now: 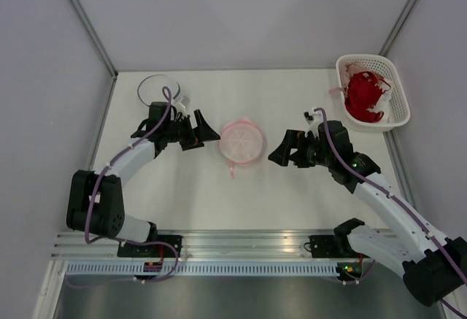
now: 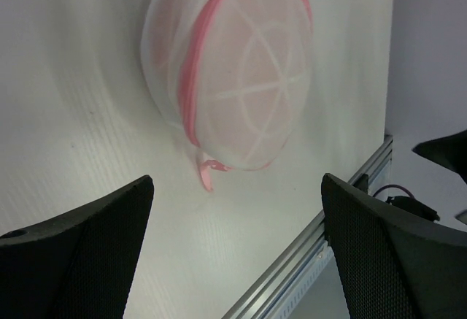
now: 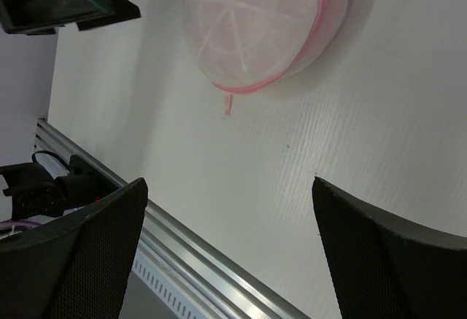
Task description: Unzip the laundry bag and remove the bra
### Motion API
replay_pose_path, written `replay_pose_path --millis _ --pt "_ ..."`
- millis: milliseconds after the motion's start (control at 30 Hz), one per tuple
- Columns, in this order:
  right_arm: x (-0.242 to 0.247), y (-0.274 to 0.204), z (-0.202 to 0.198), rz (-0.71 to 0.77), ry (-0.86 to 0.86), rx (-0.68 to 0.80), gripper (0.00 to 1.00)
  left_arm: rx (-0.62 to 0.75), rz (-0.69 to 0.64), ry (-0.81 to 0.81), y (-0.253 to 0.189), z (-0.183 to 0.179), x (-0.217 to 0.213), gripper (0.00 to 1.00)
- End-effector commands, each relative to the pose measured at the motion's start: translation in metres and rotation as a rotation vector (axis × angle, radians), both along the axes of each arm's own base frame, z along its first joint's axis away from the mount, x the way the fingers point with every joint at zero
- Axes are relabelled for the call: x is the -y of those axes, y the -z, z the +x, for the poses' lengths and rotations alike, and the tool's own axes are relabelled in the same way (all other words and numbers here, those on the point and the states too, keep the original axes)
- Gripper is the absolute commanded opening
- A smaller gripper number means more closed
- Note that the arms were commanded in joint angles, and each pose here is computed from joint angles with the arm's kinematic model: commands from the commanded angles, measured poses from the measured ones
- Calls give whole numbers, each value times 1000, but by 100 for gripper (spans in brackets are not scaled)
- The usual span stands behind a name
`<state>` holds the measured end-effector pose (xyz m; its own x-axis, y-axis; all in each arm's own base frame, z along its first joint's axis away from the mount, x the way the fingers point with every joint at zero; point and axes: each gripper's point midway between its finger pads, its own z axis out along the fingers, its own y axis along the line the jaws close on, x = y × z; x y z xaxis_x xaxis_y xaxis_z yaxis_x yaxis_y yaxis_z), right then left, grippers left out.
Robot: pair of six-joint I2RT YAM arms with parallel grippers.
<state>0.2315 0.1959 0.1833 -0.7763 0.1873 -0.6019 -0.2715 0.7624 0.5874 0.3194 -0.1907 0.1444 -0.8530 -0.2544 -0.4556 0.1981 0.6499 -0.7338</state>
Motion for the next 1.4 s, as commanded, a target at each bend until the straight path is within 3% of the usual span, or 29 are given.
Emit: replay_pose_path --millis 0,200,500,767,867,967,1100,1200,1267,1367 --pt "-8 -23 7 80 17 74 98 35 74 -25 18 21 -1 100" --pt "-12 -24 6 93 10 74 98 -11 96 -39 50 31 4 99" --pt "-16 -16 7 108 8 63 98 60 -7 -17 42 46 36 99" --pt "-19 -9 7 127 16 45 98 41 -29 -14 55 48 48 97" --pt "-19 -10 8 130 21 51 98 35 -38 4 59 45 52 88" --pt "-17 -10 8 129 27 52 98 32 -54 26 57 41 54 69" --pt "-17 -10 8 131 33 55 98 34 -83 46 50 33 57 34" --pt "-17 -9 8 131 37 54 98 37 -115 55 42 25 62 13" --pt "-14 -10 9 129 53 62 98 35 -143 67 36 14 68 6" --pt "-7 -9 11 121 95 78 98 8 -195 66 33 -7 76 2"
